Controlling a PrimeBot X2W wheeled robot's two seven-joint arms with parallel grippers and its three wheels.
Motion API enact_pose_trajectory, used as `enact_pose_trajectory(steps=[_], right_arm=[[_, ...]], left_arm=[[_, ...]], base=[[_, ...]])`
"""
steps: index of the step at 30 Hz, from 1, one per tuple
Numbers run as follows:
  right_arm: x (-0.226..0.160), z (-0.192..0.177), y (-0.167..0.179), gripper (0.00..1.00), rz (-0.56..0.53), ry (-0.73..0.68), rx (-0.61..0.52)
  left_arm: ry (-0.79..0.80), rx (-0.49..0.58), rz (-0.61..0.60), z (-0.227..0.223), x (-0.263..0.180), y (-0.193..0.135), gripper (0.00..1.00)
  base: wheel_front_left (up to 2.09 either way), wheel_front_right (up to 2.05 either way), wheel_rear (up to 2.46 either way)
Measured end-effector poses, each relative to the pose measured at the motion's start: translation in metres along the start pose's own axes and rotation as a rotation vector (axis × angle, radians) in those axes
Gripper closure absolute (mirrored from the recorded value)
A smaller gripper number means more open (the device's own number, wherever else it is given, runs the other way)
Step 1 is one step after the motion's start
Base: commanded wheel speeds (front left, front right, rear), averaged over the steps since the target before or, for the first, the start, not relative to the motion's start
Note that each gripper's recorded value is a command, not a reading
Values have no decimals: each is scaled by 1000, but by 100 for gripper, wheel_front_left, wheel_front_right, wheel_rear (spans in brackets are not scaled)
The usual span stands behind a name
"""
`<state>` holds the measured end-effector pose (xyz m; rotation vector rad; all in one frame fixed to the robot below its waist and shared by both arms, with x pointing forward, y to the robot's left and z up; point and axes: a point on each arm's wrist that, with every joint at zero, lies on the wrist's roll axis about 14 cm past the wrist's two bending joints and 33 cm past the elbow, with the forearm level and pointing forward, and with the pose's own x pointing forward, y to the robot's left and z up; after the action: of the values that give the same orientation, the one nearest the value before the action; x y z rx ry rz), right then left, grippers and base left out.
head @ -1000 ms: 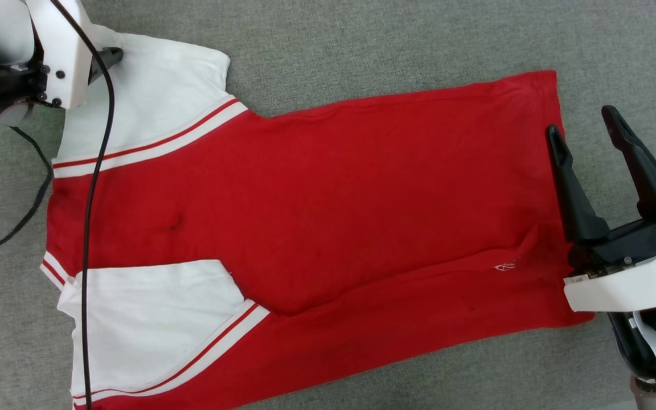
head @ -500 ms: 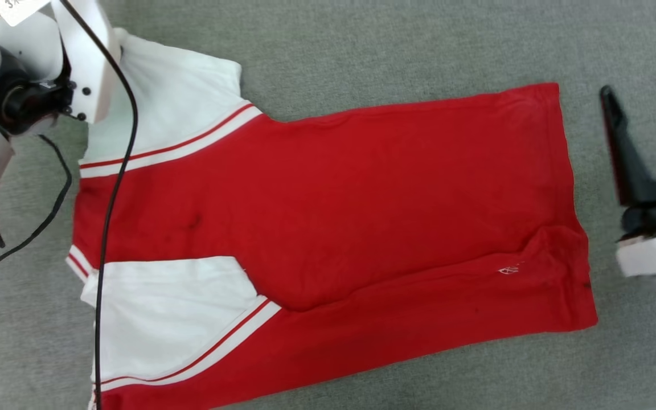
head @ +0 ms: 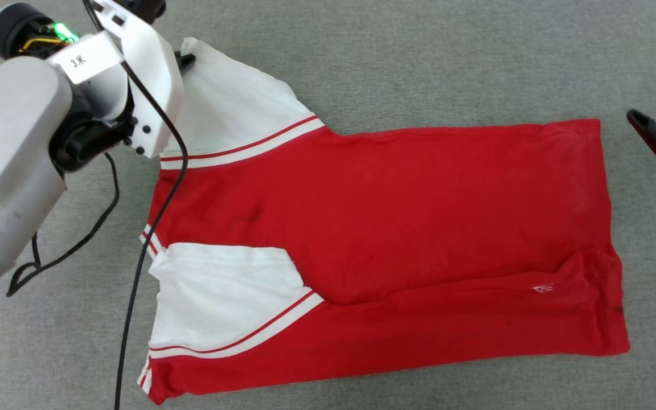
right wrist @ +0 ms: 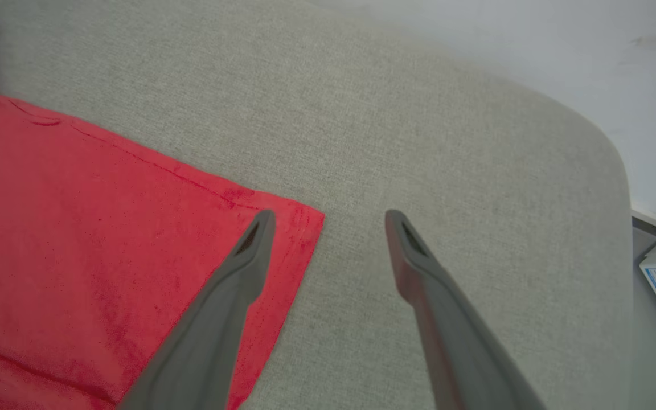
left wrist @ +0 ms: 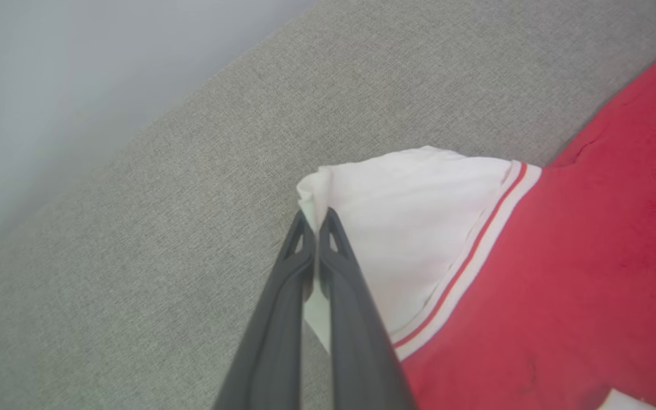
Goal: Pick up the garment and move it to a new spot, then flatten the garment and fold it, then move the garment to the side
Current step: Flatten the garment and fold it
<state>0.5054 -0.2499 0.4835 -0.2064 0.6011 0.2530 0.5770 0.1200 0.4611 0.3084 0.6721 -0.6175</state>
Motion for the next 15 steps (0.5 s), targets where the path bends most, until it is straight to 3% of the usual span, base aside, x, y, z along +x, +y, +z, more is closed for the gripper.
enact_pose_trajectory(steps=[7, 15], right_arm=[[23, -34, 2, 0, 47, 279, 24], [62, -54, 28, 0, 113, 381, 24]], left_arm=[[-37, 11, -11, -1, -5, -5, 100], [-55, 20, -14, -4, -2, -3, 100]], base=[[0, 0, 0], [0, 0, 0]])
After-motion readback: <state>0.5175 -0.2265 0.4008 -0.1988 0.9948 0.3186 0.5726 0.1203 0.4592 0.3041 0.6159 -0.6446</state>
